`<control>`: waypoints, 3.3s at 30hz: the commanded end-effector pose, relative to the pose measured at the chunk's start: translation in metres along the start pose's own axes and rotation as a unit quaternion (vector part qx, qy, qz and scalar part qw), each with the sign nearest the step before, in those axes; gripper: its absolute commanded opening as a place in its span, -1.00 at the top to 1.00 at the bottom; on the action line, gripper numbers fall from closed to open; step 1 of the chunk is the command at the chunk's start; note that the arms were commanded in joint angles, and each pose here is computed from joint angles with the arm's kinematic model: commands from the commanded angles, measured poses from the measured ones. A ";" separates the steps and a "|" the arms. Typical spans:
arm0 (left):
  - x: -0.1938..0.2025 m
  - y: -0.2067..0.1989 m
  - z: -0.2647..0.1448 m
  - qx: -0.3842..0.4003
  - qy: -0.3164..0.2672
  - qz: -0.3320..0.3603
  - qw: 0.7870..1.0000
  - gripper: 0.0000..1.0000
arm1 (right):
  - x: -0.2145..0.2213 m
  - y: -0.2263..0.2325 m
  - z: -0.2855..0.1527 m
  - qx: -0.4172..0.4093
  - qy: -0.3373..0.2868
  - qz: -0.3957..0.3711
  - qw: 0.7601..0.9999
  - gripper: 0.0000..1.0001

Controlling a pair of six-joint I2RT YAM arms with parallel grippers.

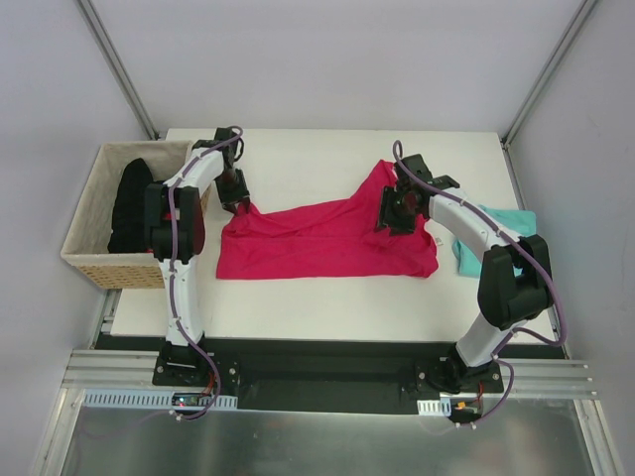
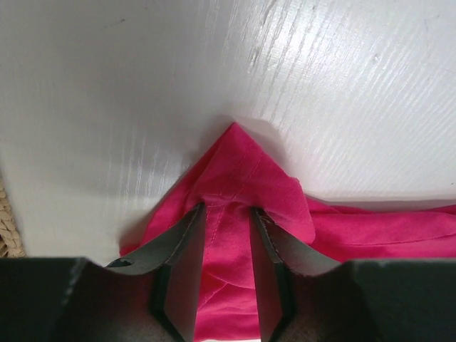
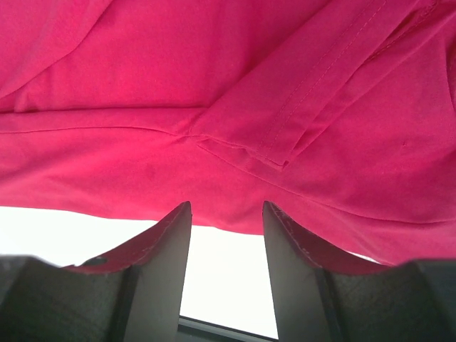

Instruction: Fold and stack the t-shirts

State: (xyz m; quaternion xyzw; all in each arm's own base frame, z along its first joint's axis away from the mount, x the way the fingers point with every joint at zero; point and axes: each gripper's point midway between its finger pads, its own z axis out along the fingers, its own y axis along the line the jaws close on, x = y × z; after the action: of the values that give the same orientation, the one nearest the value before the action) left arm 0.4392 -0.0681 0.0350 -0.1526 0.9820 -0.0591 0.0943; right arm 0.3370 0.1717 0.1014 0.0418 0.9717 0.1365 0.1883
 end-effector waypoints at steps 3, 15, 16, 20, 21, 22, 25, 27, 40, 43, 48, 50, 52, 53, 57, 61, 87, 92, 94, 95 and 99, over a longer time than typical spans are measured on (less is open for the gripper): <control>-0.005 0.004 -0.002 -0.006 0.001 -0.014 1.000 0.73 | -0.010 0.001 -0.024 0.000 -0.022 -0.003 1.000 0.05; -0.022 -0.001 -0.016 0.000 -0.028 -0.016 0.999 1.00 | -0.012 0.001 -0.025 0.000 -0.026 0.002 1.000 0.05; -0.025 0.000 -0.019 -0.002 -0.035 -0.016 0.999 1.00 | -0.013 0.001 -0.024 -0.001 -0.026 0.004 1.000 0.05; -0.032 0.003 -0.027 -0.002 -0.048 -0.022 0.999 1.00 | -0.014 0.003 -0.022 -0.006 -0.027 0.009 1.000 0.05; -0.036 0.004 -0.030 -0.001 -0.054 -0.024 0.998 1.00 | -0.014 0.004 -0.022 -0.008 -0.026 0.009 1.000 0.05; -0.037 0.004 -0.031 -0.001 -0.056 -0.024 0.998 1.00 | -0.013 0.004 -0.021 -0.009 -0.025 0.010 1.000 0.05; -0.041 0.009 -0.034 -0.004 -0.061 -0.030 0.998 1.00 | -0.015 0.006 -0.022 -0.011 -0.027 0.011 1.000 0.06; -0.043 0.013 -0.035 -0.007 -0.065 -0.036 0.997 1.00 | -0.016 0.006 -0.023 -0.011 -0.029 0.009 0.999 0.06; -0.065 0.009 -0.043 0.013 -0.085 -0.034 0.996 1.00 | -0.017 0.006 -0.023 -0.010 -0.028 0.011 1.000 0.06; -0.066 0.008 -0.040 0.016 -0.083 -0.030 0.996 1.00 | -0.017 0.007 -0.022 -0.010 -0.028 0.011 0.999 0.06; -0.068 0.009 -0.035 0.015 -0.080 -0.030 0.996 1.00 | -0.018 0.007 -0.022 -0.010 -0.028 0.011 0.999 0.06; -0.067 0.008 -0.034 0.016 -0.079 -0.029 0.996 1.00 | -0.018 0.007 -0.022 -0.010 -0.028 0.010 0.999 0.07; -0.066 0.009 -0.033 0.015 -0.077 -0.030 0.996 1.00 | -0.017 0.007 -0.022 -0.011 -0.029 0.008 0.999 0.06; -0.066 0.009 -0.032 0.013 -0.076 -0.031 0.997 1.00 | -0.017 0.006 -0.022 -0.010 -0.028 0.008 1.000 0.06; -0.065 0.011 -0.031 0.010 -0.075 -0.032 0.997 1.00 | -0.017 0.006 -0.021 -0.009 -0.026 0.009 1.000 0.06; -0.066 0.013 -0.032 0.008 -0.077 -0.033 0.996 0.63 | -0.017 0.005 -0.022 -0.007 -0.028 0.007 1.000 0.06; 0.033 -0.001 -0.089 0.014 -0.071 0.019 0.997 1.00 | 0.003 -0.009 0.004 -0.015 -0.038 0.057 0.998 0.98; 0.085 0.002 -0.067 -0.007 -0.030 0.035 0.999 1.00 | 0.031 -0.021 0.024 -0.013 -0.007 0.073 0.997 0.98; 0.093 0.000 -0.067 0.000 -0.036 0.036 0.999 1.00 | 0.035 -0.025 0.028 -0.014 -0.005 0.077 0.997 0.98; 0.104 0.005 -0.060 -0.004 -0.025 0.032 0.999 1.00 | 0.040 -0.028 0.030 -0.011 0.000 0.079 0.997 0.98; 0.114 0.010 -0.057 -0.005 -0.022 0.030 0.999 1.00 | 0.044 -0.037 0.034 -0.007 0.002 0.079 0.997 0.98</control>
State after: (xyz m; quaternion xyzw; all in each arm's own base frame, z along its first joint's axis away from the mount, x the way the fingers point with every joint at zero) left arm 0.3162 -0.0945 0.0573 -0.1078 0.9897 -0.0482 0.0807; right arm 0.2969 0.1509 0.0369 0.1081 0.9732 0.1368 0.1497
